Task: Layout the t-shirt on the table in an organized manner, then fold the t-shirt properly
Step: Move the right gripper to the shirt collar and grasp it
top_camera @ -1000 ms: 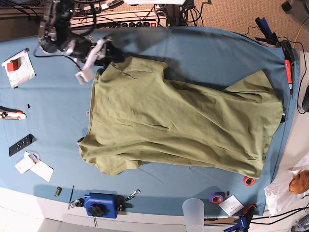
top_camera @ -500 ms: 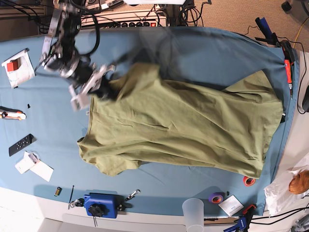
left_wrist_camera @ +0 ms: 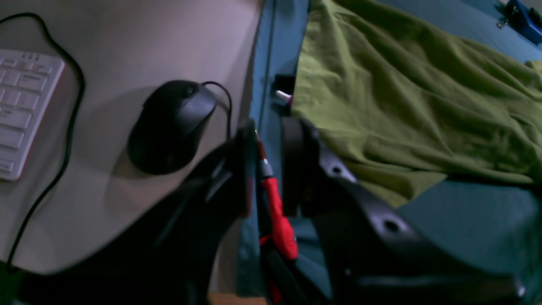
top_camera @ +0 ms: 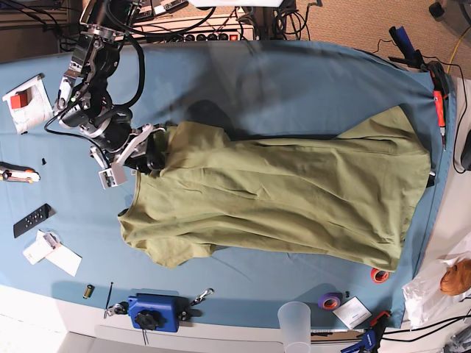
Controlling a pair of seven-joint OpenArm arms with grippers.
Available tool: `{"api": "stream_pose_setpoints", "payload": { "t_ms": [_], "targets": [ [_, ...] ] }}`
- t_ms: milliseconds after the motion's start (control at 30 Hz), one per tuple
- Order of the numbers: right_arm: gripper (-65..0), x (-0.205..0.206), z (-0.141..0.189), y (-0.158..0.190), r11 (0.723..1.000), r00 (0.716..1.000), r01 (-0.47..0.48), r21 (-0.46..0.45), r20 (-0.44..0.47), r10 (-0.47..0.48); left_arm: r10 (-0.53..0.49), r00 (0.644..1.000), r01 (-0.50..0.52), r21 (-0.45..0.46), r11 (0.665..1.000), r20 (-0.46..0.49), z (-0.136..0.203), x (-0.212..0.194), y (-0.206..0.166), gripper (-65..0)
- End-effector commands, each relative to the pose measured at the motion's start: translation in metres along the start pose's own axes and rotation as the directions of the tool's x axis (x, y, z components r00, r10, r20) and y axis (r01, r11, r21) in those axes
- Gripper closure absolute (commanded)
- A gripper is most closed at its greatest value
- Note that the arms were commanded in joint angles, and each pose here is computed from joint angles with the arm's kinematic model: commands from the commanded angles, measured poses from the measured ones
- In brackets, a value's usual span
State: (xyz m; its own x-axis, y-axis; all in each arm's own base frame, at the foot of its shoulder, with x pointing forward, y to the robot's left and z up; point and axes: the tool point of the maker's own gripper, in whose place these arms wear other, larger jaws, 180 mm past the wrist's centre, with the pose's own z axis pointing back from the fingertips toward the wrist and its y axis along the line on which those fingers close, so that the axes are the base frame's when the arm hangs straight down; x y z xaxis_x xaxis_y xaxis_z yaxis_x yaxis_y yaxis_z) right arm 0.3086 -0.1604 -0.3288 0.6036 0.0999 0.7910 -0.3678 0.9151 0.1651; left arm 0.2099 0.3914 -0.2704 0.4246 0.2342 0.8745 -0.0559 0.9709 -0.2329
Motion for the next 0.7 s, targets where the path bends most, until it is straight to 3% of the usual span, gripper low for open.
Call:
{"api": "stream_pose_setpoints", "payload": {
  "t_ms": [0, 200, 367, 467, 667],
  "targets": [
    [-20.6, 0.017, 0.004, -0.002, 1.0, 0.998, -0.02, -0.001, 0.053, 0.02, -0.028, 0.998, 0.028, -0.014, 0.999, 0.051, 0.003, 0.02, -0.002, -10.1],
    [-20.6, 0.029, 0.017, 0.01, 0.995, 0.994, 0.009, 0.102, 0.104, -0.02, -0.028, 0.999, 0.029, -0.014, 0.999, 0.037, 0.003, 0.017, -0.002, -10.1],
    [-20.6, 0.035, 0.046, -0.023, 0.999, 0.984, 0.045, 0.015, 0.171, -0.047, -0.027, 0.999, 0.028, -0.015, 1.0, 0.027, 0.003, 0.015, -0.002, -10.1],
    [-20.6, 0.01, 0.06, -0.039, 0.994, 0.987, 0.097, -0.04, 0.134, -0.091, -0.02, 0.999, 0.021, -0.024, 0.999, 0.037, 0.003, 0.017, -0.004, -10.1],
    [-20.6, -0.038, 0.068, -0.033, 0.984, 0.983, 0.175, -0.031, 0.057, -0.173, -0.011, 0.999, 0.013, -0.037, 0.999, 0.051, 0.003, 0.02, -0.006, -10.1]
  ]
}}
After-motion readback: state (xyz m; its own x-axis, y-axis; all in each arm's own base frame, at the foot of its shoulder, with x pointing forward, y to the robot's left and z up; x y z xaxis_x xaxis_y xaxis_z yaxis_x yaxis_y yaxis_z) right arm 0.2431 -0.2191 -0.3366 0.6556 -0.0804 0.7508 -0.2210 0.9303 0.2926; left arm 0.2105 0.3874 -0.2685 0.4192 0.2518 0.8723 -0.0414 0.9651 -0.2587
